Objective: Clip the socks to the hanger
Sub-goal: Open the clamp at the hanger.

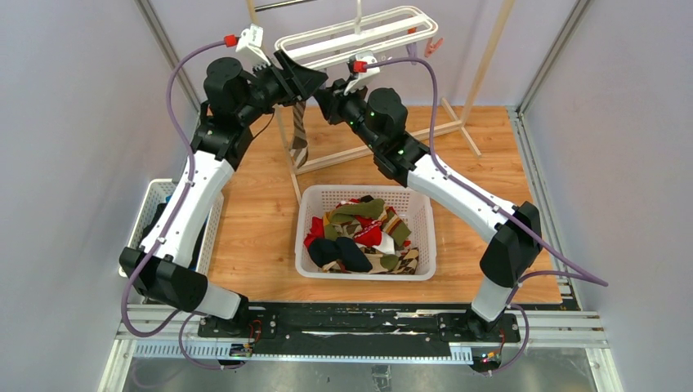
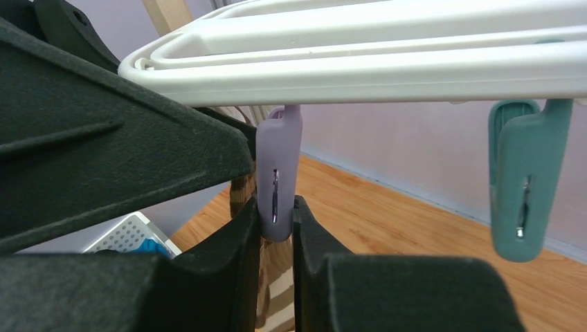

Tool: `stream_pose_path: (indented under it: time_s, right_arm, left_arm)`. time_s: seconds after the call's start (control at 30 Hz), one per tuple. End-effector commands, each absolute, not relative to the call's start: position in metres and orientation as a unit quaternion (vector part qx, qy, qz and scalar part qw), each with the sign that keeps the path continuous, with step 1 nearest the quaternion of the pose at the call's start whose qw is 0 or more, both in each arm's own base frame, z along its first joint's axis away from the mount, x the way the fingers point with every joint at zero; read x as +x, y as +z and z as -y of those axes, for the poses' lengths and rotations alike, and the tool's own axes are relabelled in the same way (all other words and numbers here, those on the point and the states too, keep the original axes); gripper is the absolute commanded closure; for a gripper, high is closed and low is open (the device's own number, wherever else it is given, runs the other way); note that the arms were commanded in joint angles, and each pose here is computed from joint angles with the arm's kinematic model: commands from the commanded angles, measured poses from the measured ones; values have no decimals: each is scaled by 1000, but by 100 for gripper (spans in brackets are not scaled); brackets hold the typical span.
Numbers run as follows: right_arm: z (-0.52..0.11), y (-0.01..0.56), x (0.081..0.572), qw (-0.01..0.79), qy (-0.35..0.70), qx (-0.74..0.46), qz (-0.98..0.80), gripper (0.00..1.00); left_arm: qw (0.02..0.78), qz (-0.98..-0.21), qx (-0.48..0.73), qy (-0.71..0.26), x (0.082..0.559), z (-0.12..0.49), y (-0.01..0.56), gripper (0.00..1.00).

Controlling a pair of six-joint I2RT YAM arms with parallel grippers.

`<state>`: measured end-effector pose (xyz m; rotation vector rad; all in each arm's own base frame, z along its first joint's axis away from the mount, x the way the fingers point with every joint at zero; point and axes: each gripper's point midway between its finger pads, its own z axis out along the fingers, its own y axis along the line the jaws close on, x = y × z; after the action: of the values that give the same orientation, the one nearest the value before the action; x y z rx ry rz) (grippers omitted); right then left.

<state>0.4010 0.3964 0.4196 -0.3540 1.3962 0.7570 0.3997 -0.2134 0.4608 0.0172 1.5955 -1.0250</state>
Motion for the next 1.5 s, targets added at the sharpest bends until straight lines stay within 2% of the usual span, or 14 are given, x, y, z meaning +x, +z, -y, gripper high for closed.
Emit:
stream_pose_path:
  time_s: [0.0, 0.37, 0.8, 0.9, 1.03, 1.1, 1.13, 1.23, 1.47]
  right_arm:
    - [-398, 437, 387, 688, 364, -164, -606, 100]
    - [-408, 438, 373, 673, 394, -199, -594, 100]
    - [-414, 436, 369, 660, 400, -218, -598, 99]
    - [-413, 438, 368, 660, 400, -218, -597, 90]
    - [-401, 444, 370, 668, 398, -199, -596, 65]
    - [-392, 444, 370, 669, 400, -188, -598, 48]
    - [-387, 444, 370, 671, 400, -182, -598, 45]
    - [-364, 443, 368, 678, 392, -161, -601, 42]
    - [-312, 401, 350, 669, 348, -140, -642, 46]
  left_arm:
    - [607, -677, 3, -416, 413, 208, 468, 43]
    - [605, -669, 2, -432, 422, 213, 476, 44]
    - [608, -660, -2, -442, 424, 211, 484, 61]
    - [609, -662, -1, -437, 425, 210, 481, 70]
    - [609, -667, -9, -430, 427, 207, 480, 84]
    - [607, -669, -15, -430, 427, 205, 480, 90]
    - [605, -670, -17, -430, 426, 204, 479, 93]
    - [602, -672, -26, -430, 426, 200, 479, 100]
    - [573, -683, -56, -449, 422, 195, 474, 100]
